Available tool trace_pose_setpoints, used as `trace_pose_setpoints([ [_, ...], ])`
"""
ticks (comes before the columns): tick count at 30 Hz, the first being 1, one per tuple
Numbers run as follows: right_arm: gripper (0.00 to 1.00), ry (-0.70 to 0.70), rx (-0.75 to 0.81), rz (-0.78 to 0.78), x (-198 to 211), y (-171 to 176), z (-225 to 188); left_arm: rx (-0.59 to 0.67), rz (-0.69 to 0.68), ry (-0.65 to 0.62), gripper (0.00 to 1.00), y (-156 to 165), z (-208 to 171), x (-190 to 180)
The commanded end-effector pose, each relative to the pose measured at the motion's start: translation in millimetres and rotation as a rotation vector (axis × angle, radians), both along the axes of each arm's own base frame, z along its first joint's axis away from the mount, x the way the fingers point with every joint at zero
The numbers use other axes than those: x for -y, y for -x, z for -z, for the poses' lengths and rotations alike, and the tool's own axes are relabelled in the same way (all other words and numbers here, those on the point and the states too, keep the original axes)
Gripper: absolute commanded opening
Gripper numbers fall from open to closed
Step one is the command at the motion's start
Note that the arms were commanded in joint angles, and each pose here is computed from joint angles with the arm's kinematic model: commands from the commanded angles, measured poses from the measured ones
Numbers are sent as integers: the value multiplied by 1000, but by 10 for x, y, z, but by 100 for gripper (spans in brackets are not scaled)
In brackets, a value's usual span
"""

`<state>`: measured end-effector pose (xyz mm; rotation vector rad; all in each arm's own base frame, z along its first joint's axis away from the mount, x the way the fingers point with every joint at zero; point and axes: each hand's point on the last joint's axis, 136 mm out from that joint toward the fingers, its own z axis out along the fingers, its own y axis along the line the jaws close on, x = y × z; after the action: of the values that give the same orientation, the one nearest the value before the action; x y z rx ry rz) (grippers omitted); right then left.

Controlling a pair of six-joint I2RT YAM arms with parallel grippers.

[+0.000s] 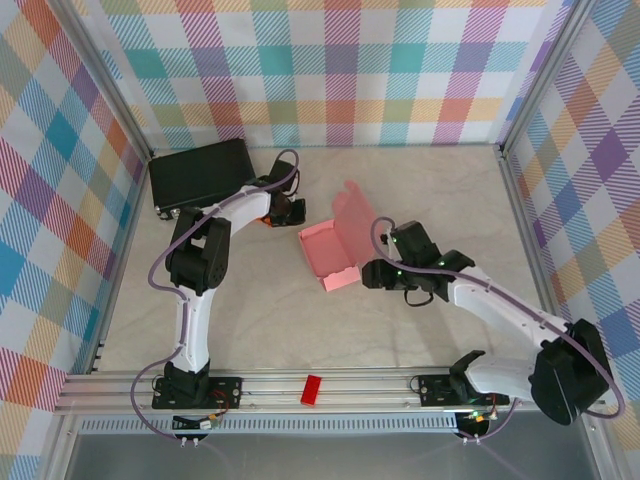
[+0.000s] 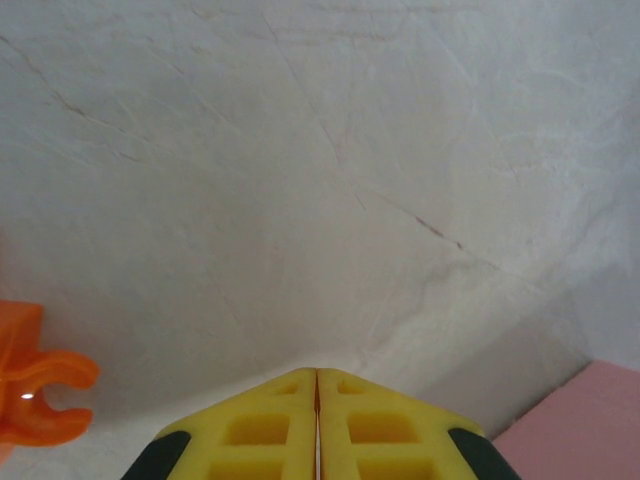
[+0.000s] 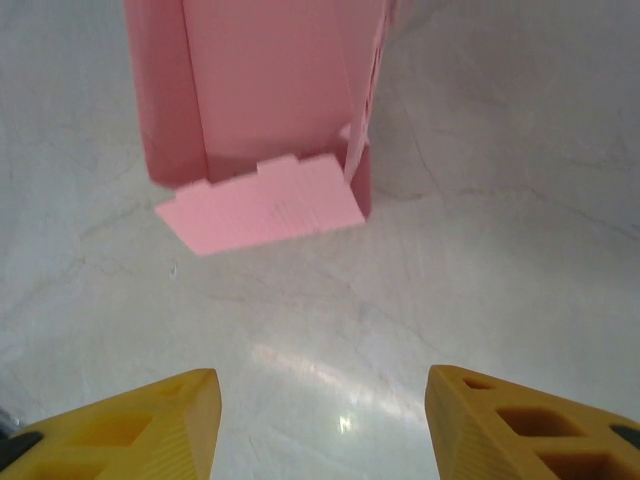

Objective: Fold the paper box

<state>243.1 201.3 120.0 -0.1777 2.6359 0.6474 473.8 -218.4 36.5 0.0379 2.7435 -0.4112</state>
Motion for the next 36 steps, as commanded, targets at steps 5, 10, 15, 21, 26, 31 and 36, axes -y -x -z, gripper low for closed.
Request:
trace_pose_setpoints([
  [5, 51, 51, 127, 101, -22, -569, -42, -97, 77, 13, 8, 410, 118, 28],
  [10, 51, 107, 139, 96, 20, -829, 5, -129, 84, 32, 7, 657, 118, -2],
  [15, 51, 113, 148, 22, -80, -1044, 16, -149, 71, 89, 7, 951, 79, 18],
  [21, 51, 116, 170, -95, -295, -1266, -5, -164, 35, 151, 8, 1314, 51, 82],
  [26, 55, 135, 192, -153, -420, -1457, -13, -160, -44, 227, 9, 1551, 72, 154],
  [31, 59, 161, 206, -149, -414, -1551, -70, -135, -135, 249, 10, 1675, 75, 90],
  [36, 64, 149, 227, -121, -313, -1486, -212, -80, -192, 199, 13, 1659, 5, -78],
])
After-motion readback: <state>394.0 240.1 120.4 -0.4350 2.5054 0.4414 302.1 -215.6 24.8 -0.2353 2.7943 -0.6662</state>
